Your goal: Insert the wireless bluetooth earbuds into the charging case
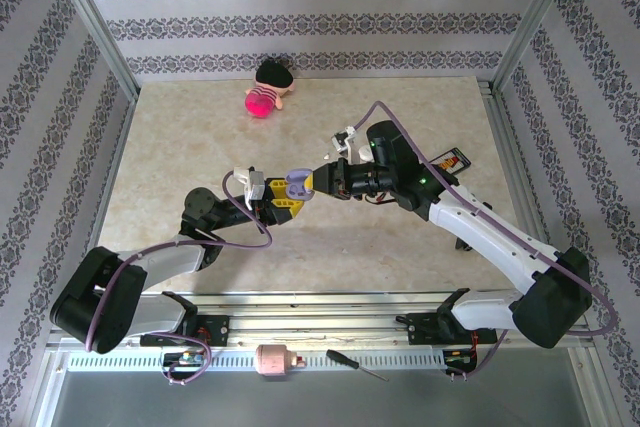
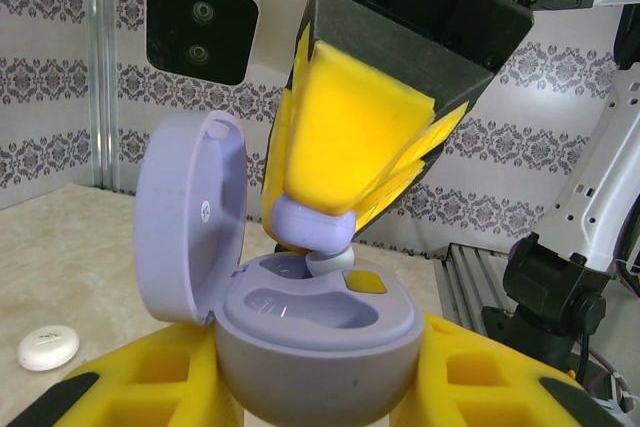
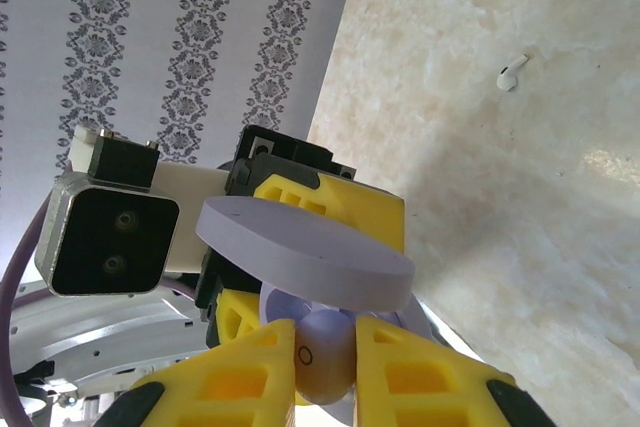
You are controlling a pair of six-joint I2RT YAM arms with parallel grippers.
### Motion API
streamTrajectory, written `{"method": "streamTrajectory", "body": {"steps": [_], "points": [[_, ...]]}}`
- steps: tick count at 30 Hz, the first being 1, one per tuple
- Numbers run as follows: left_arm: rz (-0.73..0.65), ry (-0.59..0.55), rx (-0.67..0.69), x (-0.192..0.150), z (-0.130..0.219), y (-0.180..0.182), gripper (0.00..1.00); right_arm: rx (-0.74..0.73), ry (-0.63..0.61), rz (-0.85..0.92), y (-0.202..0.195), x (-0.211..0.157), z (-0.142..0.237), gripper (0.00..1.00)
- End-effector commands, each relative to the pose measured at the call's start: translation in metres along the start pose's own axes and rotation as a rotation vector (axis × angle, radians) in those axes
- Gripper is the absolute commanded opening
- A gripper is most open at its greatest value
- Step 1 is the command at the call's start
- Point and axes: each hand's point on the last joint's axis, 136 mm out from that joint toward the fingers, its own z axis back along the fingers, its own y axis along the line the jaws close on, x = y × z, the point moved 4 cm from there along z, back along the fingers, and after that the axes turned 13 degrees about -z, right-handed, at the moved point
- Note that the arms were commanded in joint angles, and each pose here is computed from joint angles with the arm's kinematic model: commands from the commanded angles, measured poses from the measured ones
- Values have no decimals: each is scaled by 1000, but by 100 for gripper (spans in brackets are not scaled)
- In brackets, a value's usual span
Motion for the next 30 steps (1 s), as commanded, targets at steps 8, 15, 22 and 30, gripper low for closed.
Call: {"method": "streamTrajectory", "body": {"steps": [8,15,22,30], "points": [[-62,-53,-12,20,-1,-7,23,-80,0,70,-3,-7,4,20],[-66,-51,-20,20,-3,-7,23,-69,-8,100,6,-6,6,30],[-94,-50,-16,16,-3,-7,23,-50,-41,189,18,-8,18,31],[-221,-34,-17,12,0,-11,23,14,-101,419,27,-28,46,51]]}}
